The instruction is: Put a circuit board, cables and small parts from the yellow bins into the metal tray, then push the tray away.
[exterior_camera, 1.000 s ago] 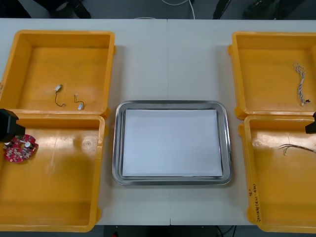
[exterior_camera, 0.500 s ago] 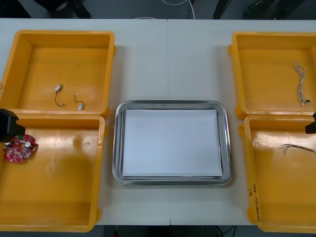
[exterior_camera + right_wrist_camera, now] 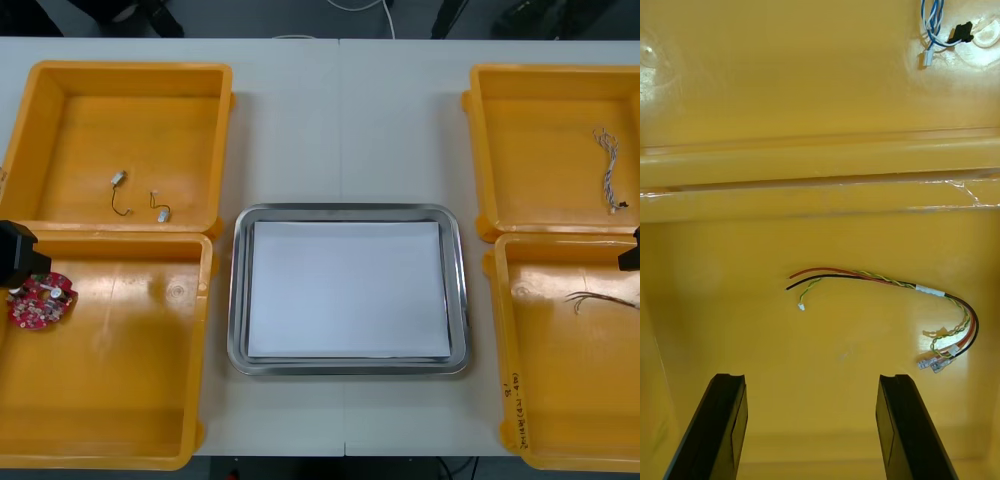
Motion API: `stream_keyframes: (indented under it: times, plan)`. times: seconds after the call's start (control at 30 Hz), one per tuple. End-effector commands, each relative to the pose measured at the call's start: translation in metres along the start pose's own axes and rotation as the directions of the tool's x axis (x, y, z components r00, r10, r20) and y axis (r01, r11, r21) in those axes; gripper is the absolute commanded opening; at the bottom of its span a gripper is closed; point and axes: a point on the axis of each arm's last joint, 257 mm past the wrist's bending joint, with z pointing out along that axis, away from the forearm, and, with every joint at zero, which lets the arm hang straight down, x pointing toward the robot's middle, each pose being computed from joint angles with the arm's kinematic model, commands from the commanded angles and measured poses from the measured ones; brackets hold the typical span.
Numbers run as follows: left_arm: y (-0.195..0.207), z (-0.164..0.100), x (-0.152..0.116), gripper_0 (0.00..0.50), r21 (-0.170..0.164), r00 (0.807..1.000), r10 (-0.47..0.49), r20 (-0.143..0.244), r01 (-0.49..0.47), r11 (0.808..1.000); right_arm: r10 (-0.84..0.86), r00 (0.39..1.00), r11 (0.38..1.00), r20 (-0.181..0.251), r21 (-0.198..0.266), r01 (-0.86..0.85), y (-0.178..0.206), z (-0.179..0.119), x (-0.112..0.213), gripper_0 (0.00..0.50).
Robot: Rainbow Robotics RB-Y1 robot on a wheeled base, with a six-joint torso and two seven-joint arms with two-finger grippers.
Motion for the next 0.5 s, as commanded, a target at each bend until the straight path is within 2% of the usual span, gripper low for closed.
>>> stream_keyframes:
  times: [0.03,0.07,0.1,0.17,0.33,0.43,0.5]
  plan:
    - [0.011,-0.012,-0.002,0.500,-0.038,0.996,0.093,0.017,-0.092,0.995,0.018,0.999,0.999,0.035,0.036,-0.019,-0.015,-0.018,-0.006,0.500]
    - [0.011,-0.012,-0.002,0.500,-0.038,0.996,0.093,0.017,-0.092,0.995,0.018,0.999,0.999,0.035,0.036,-0.019,-0.015,-0.018,-0.006,0.500]
    - [0.008,0.002,0.014,0.500,-0.013,0.997,0.067,-0.027,-0.067,0.998,0.018,0.999,0.999,0.035,0.036,-0.019,-0.015,-0.018,-0.006,0.500]
    - [0.006,0.004,0.016,0.500,-0.005,0.998,0.062,-0.032,-0.062,0.998,0.018,0.999,0.999,0.035,0.036,-0.019,-0.015,-0.018,-0.006,0.500]
    - [0.011,0.005,0.017,0.500,-0.023,0.998,0.060,-0.034,-0.060,0.998,0.011,0.999,0.999,0.035,0.040,-0.012,-0.014,-0.017,-0.006,0.500]
    - [0.012,0.004,0.016,0.500,-0.028,0.998,0.059,-0.031,-0.060,0.998,-0.010,0.998,0.998,0.065,0.070,0.005,-0.016,-0.022,-0.014,0.500]
    - [0.013,0.004,0.016,0.500,-0.029,0.998,0.062,-0.033,-0.063,0.998,-0.010,0.998,0.997,0.065,0.073,0.005,-0.016,-0.021,-0.013,0.500]
